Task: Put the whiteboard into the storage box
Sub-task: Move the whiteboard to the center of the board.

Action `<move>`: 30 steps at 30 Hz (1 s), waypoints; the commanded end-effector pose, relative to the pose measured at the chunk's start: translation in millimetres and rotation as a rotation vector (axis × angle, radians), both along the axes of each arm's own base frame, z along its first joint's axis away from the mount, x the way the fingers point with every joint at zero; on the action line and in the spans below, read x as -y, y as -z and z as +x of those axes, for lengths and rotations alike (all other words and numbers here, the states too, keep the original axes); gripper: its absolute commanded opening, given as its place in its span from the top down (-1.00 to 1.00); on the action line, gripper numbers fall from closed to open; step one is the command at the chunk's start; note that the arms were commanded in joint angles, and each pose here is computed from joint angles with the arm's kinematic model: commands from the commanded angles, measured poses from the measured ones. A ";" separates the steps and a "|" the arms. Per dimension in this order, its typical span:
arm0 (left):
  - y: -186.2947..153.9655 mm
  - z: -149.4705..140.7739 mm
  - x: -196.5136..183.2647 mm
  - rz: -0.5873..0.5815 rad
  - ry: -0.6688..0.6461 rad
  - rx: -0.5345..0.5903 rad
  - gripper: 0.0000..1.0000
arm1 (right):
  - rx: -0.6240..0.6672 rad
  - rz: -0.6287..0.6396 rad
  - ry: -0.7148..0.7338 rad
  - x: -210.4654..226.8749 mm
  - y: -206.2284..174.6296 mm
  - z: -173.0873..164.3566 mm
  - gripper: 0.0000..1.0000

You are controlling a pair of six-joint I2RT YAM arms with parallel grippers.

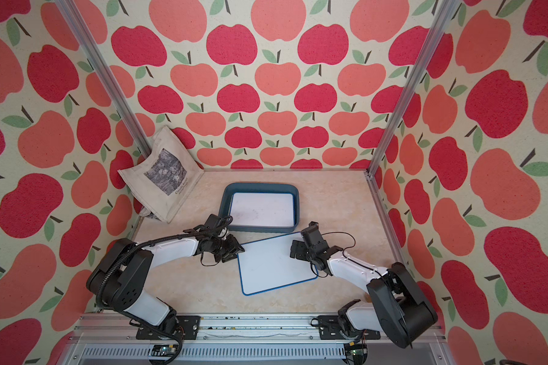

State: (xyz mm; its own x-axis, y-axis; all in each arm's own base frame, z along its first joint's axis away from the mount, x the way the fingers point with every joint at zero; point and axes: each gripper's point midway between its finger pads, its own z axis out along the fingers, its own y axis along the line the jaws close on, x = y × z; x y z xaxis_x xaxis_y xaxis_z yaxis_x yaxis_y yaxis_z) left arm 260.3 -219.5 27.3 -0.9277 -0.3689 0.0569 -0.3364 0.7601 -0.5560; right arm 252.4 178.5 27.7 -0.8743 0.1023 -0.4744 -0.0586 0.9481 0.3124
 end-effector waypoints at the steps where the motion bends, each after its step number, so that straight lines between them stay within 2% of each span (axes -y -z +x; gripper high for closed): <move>1: 21.4 -22.3 -9.5 0.092 0.063 -0.065 0.09 | -0.370 0.247 -0.251 -75.7 19.2 -90.4 -0.84; 10: 6.1 -21.8 -36.4 0.225 0.120 -0.021 0.08 | -0.369 0.192 -0.335 -107.1 17.7 -103.0 -0.84; 25: -4.3 4.4 -26.7 0.144 0.157 0.038 0.07 | -0.367 0.167 -0.321 -98.3 9.3 -118.8 -0.84; 30: -9.9 7.1 -23.3 0.133 0.179 0.055 0.07 | -0.351 0.098 -0.297 -83.6 12.2 -117.0 -0.84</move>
